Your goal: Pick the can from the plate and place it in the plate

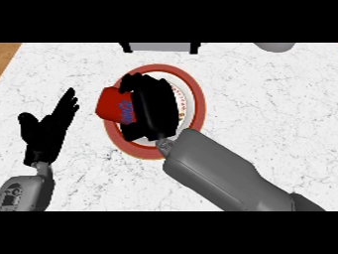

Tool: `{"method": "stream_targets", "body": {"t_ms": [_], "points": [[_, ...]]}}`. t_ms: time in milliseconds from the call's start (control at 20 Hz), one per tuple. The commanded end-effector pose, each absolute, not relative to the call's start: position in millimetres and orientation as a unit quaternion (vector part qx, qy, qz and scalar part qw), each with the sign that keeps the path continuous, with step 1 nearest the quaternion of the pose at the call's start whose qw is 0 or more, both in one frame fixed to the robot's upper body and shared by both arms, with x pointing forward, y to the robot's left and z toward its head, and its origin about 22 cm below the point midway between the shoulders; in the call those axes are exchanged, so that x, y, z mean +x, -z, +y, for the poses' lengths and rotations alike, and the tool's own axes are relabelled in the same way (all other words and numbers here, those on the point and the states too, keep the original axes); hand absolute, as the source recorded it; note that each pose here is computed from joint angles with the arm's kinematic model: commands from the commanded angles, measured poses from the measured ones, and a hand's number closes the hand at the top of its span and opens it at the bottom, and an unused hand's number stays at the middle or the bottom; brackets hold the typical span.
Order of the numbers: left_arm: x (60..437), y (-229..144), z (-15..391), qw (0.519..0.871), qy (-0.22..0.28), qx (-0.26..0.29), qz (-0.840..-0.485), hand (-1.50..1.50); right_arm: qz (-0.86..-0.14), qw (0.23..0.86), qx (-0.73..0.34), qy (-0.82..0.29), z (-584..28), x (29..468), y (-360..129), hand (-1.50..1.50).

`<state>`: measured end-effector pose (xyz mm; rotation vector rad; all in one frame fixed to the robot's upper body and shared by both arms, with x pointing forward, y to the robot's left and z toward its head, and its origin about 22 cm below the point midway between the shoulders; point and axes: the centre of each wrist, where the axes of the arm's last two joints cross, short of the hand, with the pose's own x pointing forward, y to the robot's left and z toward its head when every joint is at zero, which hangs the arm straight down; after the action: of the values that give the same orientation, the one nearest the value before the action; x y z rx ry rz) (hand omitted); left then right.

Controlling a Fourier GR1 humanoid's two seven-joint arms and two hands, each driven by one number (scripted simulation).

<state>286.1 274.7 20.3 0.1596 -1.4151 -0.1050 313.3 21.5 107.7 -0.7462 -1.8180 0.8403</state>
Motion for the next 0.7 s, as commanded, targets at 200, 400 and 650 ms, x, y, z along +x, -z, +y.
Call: {"method": "stream_targets", "body": {"t_ms": [200,400,650], "points": [[287,-17,272,0.754,0.049,0.074,-0.651,0.0,-0.688,0.57,-0.255,-0.37,-11,359,-81,1.5],[294,-25,288,0.751,0.047,0.076,-0.654,0.0,-0.665,0.565,-0.212,-0.439,-22,365,-55,-1.5],[287,-20,274,0.759,0.045,0.077,-0.645,0.0,-0.744,0.498,-0.192,-0.402,-29,380,-65,-1.5]]}}
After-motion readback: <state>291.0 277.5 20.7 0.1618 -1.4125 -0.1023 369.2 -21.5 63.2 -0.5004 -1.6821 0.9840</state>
